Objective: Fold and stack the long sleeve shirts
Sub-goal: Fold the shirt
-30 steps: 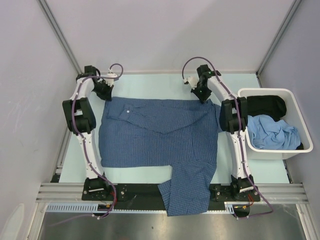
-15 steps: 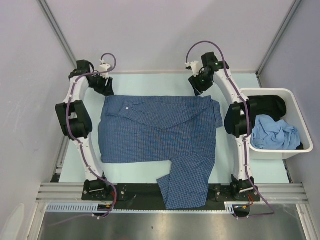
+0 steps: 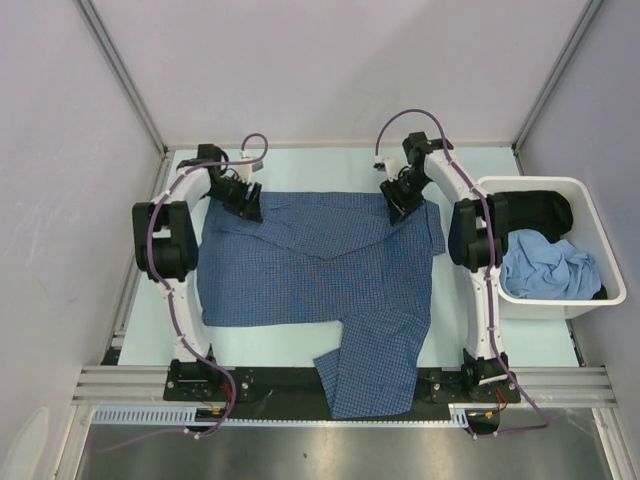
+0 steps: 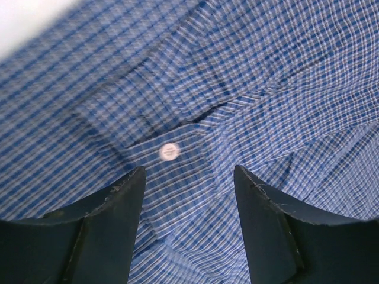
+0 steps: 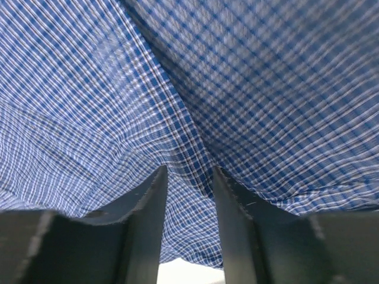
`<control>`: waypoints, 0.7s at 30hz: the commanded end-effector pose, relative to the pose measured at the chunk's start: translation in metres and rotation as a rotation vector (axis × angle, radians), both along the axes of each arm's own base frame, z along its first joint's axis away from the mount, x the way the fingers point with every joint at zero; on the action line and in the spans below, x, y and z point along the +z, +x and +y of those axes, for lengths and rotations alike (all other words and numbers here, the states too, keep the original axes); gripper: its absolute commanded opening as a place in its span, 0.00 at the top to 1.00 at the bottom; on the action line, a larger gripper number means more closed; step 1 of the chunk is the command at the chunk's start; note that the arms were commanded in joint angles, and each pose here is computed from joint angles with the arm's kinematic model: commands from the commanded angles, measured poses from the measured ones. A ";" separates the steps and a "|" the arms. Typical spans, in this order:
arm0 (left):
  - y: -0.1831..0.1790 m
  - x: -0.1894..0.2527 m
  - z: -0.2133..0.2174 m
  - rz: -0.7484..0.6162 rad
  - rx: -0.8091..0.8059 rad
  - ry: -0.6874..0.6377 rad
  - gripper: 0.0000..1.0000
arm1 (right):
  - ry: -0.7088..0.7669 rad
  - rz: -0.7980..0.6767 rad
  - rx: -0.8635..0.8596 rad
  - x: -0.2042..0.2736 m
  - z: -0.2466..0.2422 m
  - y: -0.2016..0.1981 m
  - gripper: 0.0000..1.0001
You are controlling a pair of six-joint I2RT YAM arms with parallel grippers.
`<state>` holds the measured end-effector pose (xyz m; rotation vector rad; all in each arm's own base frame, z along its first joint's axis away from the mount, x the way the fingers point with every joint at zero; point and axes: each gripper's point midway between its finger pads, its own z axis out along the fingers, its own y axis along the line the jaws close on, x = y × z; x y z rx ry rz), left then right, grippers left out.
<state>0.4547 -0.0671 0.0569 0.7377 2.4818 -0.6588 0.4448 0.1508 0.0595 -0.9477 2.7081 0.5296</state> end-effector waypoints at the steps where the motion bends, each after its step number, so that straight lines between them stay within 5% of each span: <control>1: -0.002 0.002 -0.009 -0.013 -0.005 0.022 0.34 | 0.008 0.056 -0.013 -0.004 -0.011 -0.012 0.66; 4: -0.004 -0.001 -0.021 -0.011 -0.036 0.027 0.42 | -0.024 0.070 -0.017 -0.013 -0.024 -0.015 0.85; 9: -0.002 0.002 -0.034 -0.027 -0.061 0.028 0.67 | -0.039 0.061 -0.030 -0.013 -0.033 -0.013 0.89; 12: 0.004 -0.005 -0.031 -0.024 -0.029 0.051 0.70 | -0.067 0.040 -0.037 -0.017 -0.036 -0.007 0.88; 14: 0.009 -0.003 -0.028 -0.037 -0.013 0.059 0.66 | -0.083 0.028 -0.038 -0.017 -0.036 -0.005 0.78; 18: 0.006 0.032 -0.022 -0.117 -0.027 -0.025 0.40 | -0.081 -0.030 -0.044 0.008 -0.039 -0.002 0.60; 21: -0.012 0.064 -0.007 -0.197 -0.088 -0.057 0.32 | -0.034 -0.087 -0.028 0.043 -0.041 -0.015 0.49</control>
